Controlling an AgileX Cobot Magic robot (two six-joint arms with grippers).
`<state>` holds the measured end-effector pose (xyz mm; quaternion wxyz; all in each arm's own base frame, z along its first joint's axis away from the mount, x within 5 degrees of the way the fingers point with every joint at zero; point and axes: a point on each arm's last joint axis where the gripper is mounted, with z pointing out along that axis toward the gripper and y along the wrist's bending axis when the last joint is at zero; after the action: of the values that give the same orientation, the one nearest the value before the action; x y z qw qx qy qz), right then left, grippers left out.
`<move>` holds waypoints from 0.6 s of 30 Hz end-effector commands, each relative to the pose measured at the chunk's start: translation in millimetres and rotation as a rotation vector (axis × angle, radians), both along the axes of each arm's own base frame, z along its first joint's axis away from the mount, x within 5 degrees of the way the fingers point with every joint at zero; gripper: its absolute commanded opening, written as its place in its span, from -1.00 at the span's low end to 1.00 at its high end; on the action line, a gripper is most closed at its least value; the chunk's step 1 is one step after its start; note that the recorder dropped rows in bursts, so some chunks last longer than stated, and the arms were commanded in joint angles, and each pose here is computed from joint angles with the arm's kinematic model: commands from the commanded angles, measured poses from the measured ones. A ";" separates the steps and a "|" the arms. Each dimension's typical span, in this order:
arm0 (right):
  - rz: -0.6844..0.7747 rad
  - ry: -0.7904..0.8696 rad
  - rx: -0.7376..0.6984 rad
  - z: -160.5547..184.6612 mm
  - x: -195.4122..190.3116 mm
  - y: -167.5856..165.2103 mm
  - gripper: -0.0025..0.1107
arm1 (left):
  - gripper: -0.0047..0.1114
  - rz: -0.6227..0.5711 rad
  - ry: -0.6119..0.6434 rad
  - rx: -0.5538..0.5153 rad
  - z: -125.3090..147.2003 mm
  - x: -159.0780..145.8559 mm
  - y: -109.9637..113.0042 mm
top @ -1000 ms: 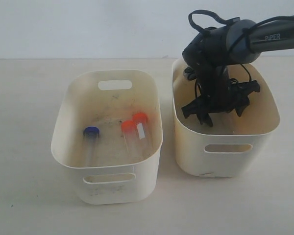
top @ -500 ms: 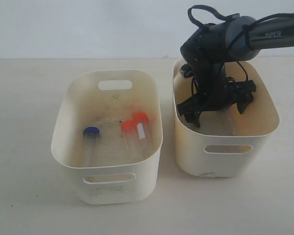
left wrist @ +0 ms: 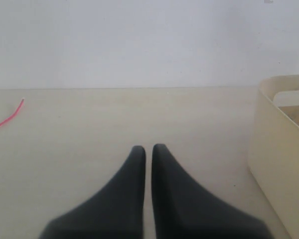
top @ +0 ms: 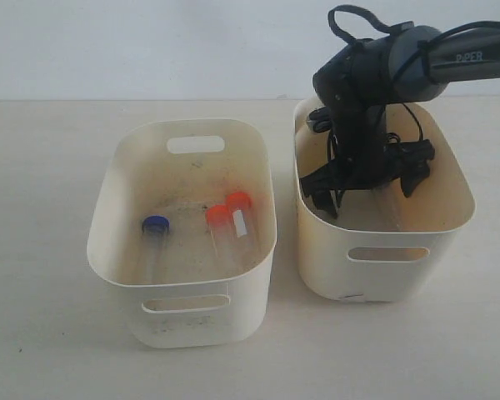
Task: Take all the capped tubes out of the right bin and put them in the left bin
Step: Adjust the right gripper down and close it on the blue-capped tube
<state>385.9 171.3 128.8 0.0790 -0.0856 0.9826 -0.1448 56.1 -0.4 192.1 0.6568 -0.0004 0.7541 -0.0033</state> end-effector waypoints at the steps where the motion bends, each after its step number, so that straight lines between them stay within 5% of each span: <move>1: -0.031 0.165 -0.011 -37.9 -9.4 -6.7 0.83 | -0.85 0.000 -0.016 -0.004 2.1 -0.3 0.0; 18: 0.003 0.227 0.185 -43.5 -14.2 11.2 0.83 | -0.85 0.000 -0.016 -0.004 2.1 -0.3 0.0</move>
<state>381.2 180.3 119.5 0.0201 -0.0858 0.9955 -0.0358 56.1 -0.4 192.1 0.6568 -0.0004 0.7541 -0.0033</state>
